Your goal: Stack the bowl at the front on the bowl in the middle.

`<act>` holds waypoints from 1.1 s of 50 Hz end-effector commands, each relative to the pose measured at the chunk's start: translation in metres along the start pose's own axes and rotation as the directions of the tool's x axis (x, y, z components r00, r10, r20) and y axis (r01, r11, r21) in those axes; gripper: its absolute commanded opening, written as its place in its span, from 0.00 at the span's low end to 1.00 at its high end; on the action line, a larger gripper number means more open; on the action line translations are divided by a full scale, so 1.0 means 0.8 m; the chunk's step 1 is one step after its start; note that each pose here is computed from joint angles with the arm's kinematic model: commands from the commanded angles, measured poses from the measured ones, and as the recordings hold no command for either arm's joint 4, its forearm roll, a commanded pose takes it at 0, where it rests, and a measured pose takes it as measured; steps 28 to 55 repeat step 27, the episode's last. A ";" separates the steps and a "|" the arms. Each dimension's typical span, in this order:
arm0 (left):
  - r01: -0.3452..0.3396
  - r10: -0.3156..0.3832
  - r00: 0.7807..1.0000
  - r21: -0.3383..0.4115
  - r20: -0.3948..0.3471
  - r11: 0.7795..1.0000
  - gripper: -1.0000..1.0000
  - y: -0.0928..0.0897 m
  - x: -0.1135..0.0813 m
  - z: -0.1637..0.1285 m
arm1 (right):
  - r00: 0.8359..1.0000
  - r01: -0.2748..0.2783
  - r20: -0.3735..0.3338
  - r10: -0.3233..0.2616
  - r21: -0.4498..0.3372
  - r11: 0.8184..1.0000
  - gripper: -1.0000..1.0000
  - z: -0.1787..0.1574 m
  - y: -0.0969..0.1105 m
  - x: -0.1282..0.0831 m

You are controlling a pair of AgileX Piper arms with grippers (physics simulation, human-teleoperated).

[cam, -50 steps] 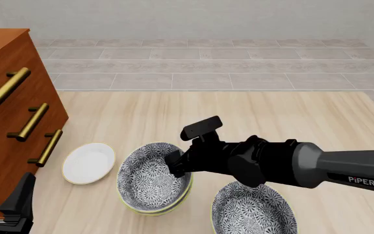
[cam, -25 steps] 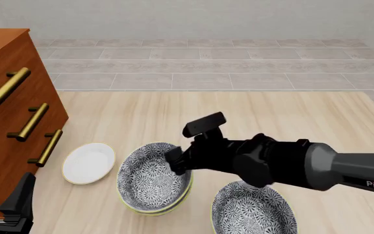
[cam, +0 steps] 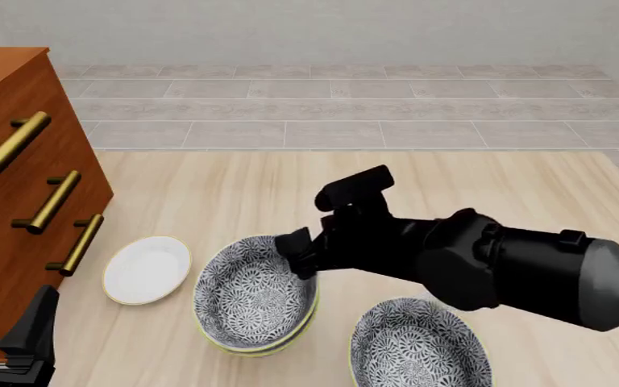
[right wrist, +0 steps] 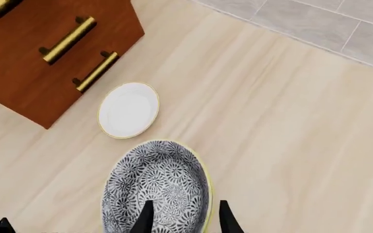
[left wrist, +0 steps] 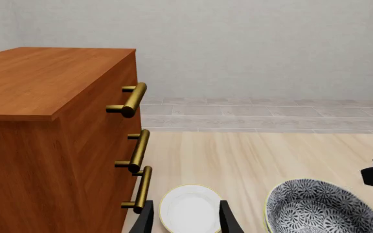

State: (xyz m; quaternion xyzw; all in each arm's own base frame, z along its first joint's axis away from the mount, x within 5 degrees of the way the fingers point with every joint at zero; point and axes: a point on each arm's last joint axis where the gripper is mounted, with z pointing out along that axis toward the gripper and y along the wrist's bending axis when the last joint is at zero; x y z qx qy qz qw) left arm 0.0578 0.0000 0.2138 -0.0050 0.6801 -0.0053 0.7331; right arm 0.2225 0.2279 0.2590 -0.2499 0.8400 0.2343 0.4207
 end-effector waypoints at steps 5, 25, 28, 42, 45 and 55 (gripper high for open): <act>0.000 0.000 1.000 0.000 0.000 1.000 1.00 0.000 0.000 0.000 | 0.998 0.006 0.056 -0.005 -0.018 1.000 1.00 -0.040 0.006 -0.018; 0.000 0.000 1.000 0.000 0.000 1.000 1.00 0.000 0.000 0.000 | 0.993 0.005 0.122 0.000 -0.041 0.999 1.00 -0.087 0.013 -0.033; 0.000 0.000 1.000 0.000 0.000 1.000 1.00 0.000 0.000 0.000 | 0.992 0.007 0.128 -0.001 -0.043 0.999 1.00 -0.092 0.013 -0.034; 0.000 0.000 1.000 0.000 0.000 1.000 1.00 0.000 0.000 0.000 | 0.992 0.007 0.128 -0.001 -0.043 0.999 1.00 -0.092 0.013 -0.034; 0.000 0.000 1.000 0.000 0.000 1.000 1.00 0.000 0.000 0.000 | 0.992 0.007 0.128 -0.001 -0.043 0.999 1.00 -0.092 0.013 -0.034; 0.000 0.000 1.000 0.000 0.000 1.000 1.00 0.000 0.000 0.000 | 0.992 0.007 0.128 -0.001 -0.043 0.999 1.00 -0.092 0.013 -0.034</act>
